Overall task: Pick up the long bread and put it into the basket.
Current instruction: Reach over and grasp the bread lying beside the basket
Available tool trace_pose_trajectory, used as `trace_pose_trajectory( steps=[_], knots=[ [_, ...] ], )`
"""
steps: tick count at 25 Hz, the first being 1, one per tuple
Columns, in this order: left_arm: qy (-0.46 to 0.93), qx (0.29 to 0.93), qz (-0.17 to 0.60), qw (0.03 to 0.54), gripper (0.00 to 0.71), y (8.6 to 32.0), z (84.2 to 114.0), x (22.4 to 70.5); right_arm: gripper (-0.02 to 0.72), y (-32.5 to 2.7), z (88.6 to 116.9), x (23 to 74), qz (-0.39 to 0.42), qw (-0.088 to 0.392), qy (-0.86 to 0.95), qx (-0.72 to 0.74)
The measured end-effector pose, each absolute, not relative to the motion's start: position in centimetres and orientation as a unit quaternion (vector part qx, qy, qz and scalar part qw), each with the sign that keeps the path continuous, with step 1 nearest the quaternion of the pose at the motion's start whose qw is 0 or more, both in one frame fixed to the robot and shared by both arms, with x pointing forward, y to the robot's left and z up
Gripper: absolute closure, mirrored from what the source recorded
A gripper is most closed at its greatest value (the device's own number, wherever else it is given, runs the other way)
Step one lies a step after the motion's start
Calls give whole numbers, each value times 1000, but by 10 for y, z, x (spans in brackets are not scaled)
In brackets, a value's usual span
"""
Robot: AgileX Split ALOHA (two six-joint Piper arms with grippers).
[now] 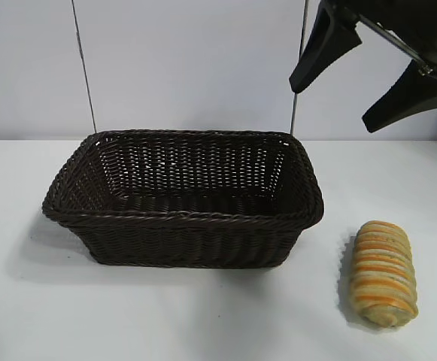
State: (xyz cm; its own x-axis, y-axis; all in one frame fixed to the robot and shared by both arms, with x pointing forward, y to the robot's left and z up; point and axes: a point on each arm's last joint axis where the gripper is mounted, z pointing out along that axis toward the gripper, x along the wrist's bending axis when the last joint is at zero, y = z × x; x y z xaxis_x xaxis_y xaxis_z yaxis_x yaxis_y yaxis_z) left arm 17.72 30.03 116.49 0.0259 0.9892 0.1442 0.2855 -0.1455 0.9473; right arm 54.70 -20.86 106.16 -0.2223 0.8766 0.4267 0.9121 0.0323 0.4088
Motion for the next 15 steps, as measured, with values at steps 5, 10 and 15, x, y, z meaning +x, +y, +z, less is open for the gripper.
trace_pose_trajectory(
  steps=[5, 10, 15],
  knots=[
    [562, 639, 391, 351, 16, 299, 1121, 199, 20, -209, 1062, 547, -309, 28, -720, -621],
    [603, 667, 307, 310, 16, 296, 1068, 227, 20, -209, 1061, 547, -309, 29, -720, -620],
    [606, 666, 302, 313, 16, 296, 1049, 241, 20, -209, 1061, 547, -309, 28, -723, -618]
  ],
)
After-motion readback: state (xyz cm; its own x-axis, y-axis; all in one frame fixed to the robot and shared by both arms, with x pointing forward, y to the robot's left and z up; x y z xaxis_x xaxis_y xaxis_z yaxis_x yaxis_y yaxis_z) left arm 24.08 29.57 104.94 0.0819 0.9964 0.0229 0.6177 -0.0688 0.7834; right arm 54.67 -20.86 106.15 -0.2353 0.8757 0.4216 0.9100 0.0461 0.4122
